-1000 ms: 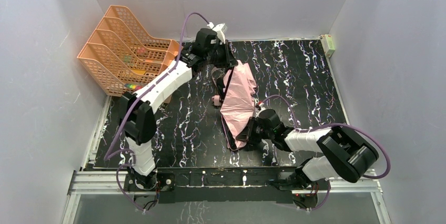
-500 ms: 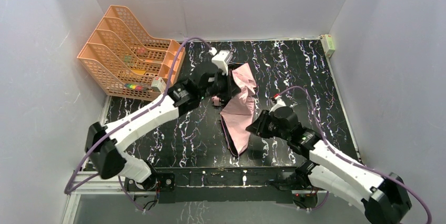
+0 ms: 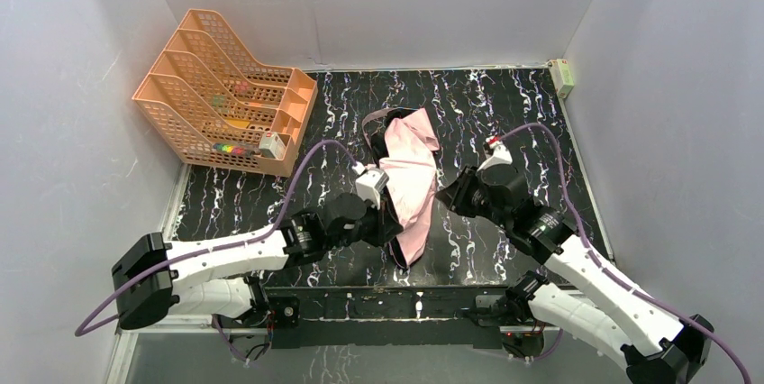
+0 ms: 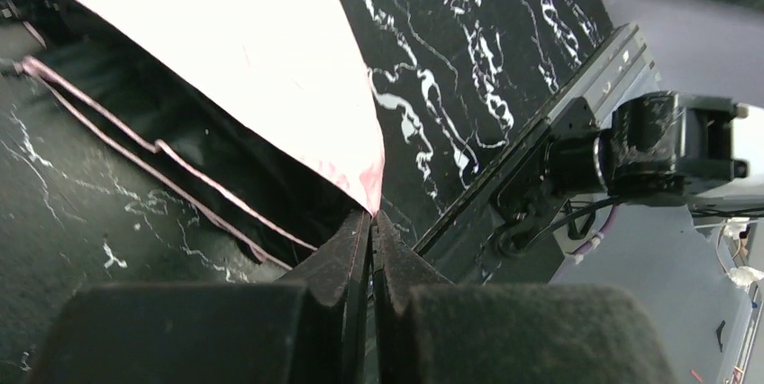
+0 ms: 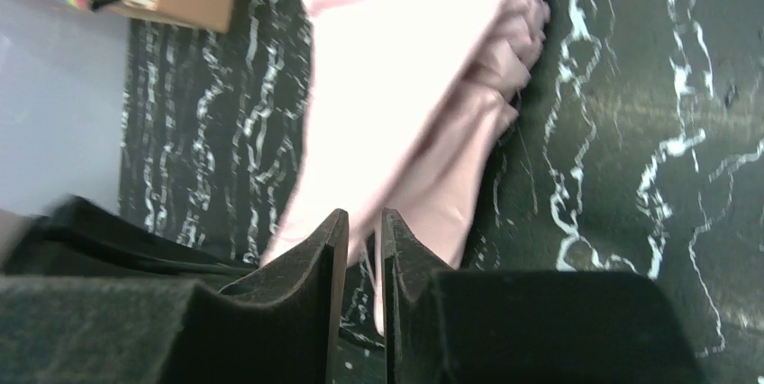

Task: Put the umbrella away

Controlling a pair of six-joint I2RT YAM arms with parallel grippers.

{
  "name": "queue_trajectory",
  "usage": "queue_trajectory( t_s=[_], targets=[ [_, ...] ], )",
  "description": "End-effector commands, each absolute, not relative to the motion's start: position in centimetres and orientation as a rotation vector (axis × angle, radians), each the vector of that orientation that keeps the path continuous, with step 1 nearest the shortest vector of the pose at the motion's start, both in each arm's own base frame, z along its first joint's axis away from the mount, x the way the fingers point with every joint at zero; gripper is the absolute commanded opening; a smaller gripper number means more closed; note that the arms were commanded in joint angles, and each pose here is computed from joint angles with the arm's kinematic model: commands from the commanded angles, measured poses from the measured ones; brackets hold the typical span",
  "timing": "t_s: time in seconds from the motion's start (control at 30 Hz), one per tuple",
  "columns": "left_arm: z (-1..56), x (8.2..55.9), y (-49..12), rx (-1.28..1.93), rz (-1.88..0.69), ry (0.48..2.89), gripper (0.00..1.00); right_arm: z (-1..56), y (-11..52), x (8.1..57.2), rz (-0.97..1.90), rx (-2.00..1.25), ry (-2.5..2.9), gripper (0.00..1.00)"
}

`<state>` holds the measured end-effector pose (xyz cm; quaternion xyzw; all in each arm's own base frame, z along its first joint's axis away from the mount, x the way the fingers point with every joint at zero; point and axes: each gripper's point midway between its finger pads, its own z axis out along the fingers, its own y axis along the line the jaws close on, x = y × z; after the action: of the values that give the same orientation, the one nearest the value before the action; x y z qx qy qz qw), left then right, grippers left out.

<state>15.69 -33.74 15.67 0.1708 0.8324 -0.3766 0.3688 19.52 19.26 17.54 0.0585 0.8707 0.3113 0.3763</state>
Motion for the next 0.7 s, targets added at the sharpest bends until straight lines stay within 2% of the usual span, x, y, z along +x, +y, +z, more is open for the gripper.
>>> queue_trajectory(
  t_s=[0.0,0.1,0.23,0.67],
  targets=[
    [16.8,15.0,-34.3,0.335,-1.063,2.040,0.00,23.7,21.0,21.0,0.883,0.062,2.074,0.28],
    [14.7,13.7,-34.7,0.347,-1.056,2.076,0.00,25.0,23.8,20.2,1.051,-0.043,2.053,0.26],
    [12.7,12.1,-35.2,0.359,-1.063,2.106,0.00,23.6,26.2,19.5,1.178,-0.116,2.095,0.23],
    [8.8,9.8,-34.8,0.369,-1.005,2.179,0.03,14.1,27.3,18.8,1.190,-0.042,2.320,0.17]
  ],
)
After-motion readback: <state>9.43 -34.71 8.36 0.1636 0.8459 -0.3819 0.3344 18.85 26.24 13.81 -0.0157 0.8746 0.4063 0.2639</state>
